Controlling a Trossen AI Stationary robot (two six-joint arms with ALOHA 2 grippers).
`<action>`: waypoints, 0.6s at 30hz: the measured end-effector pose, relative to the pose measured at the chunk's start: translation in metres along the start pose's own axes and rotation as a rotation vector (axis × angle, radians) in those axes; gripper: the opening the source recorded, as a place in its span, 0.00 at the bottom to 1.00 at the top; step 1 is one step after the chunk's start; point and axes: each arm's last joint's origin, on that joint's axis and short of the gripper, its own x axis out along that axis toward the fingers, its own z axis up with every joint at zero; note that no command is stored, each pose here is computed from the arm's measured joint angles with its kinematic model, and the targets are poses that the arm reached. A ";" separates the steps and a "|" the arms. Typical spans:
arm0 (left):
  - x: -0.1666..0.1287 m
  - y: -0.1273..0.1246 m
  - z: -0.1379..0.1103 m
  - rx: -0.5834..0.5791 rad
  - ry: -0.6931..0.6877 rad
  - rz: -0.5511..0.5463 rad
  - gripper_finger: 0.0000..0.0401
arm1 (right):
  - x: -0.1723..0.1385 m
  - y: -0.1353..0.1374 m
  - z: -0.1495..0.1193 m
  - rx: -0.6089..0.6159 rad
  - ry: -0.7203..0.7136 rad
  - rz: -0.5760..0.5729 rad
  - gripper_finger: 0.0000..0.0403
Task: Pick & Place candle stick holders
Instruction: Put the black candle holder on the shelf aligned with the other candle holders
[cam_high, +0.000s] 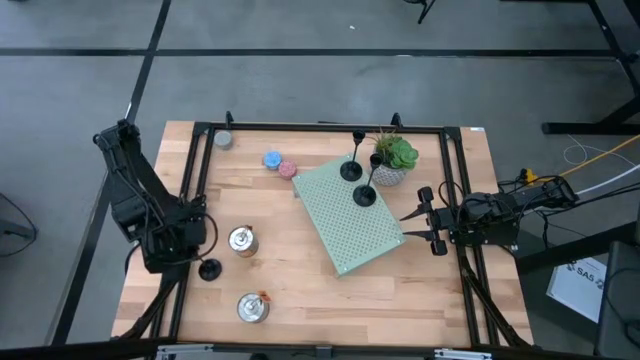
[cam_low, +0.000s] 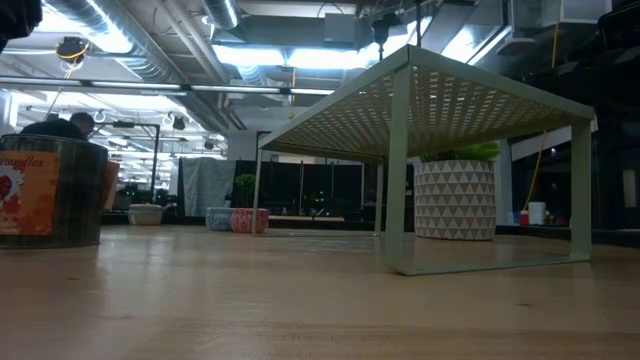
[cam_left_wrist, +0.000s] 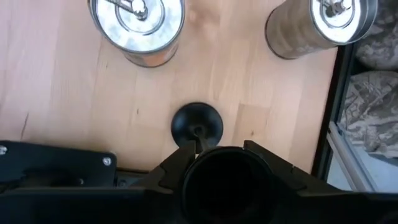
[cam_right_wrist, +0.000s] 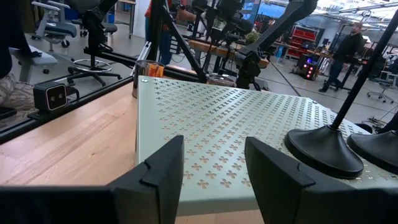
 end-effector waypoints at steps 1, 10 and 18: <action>0.000 0.000 0.000 -0.001 -0.012 0.000 0.30 | 0.000 0.000 0.000 0.000 0.000 0.000 0.43; 0.000 0.000 0.003 0.033 -0.086 0.029 0.29 | 0.000 0.000 0.000 0.000 0.000 0.000 0.43; 0.000 0.001 0.003 0.029 -0.086 0.029 0.30 | 0.000 0.000 0.000 0.000 0.000 0.000 0.43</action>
